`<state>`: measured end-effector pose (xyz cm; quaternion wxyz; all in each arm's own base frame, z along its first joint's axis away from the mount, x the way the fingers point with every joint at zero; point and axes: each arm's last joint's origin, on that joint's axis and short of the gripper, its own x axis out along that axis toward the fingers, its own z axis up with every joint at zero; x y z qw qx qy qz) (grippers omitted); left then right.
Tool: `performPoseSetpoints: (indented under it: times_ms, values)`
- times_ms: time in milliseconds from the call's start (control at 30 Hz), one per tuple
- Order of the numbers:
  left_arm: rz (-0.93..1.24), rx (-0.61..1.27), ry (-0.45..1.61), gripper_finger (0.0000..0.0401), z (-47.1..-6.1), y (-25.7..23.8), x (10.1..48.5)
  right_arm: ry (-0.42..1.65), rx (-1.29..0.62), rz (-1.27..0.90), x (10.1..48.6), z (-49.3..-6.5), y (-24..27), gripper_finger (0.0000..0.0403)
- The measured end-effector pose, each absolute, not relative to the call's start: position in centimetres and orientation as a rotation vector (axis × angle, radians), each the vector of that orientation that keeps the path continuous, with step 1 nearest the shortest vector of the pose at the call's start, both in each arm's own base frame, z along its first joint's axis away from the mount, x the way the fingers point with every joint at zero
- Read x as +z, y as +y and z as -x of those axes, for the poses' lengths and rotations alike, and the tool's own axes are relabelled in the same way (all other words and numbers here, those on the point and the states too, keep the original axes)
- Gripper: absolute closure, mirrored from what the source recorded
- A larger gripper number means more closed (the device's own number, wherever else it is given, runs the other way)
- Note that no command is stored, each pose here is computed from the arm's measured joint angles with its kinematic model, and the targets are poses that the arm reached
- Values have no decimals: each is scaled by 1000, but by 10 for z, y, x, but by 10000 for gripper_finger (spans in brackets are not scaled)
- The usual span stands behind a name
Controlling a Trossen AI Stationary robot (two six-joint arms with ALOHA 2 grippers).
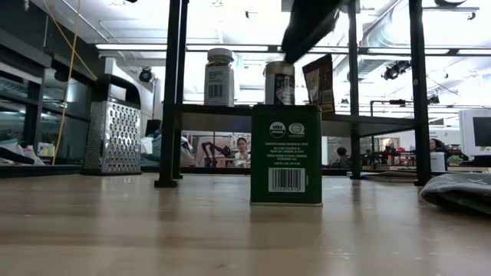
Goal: Shelf spices
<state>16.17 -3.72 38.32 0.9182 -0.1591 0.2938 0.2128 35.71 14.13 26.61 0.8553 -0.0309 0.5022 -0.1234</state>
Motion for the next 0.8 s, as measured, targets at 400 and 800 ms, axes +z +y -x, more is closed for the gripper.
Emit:
performPoseSetpoints:
  times_ms: [400, 800]
  values:
    - [255, 462, 588, 178, -162, -36, 384, 893, -1081, -358, 293, -285, 129, 153]
    - [281, 468, 581, 178, -162, -36, 384, 568, -1334, -457, 287, -245, 59, 153]
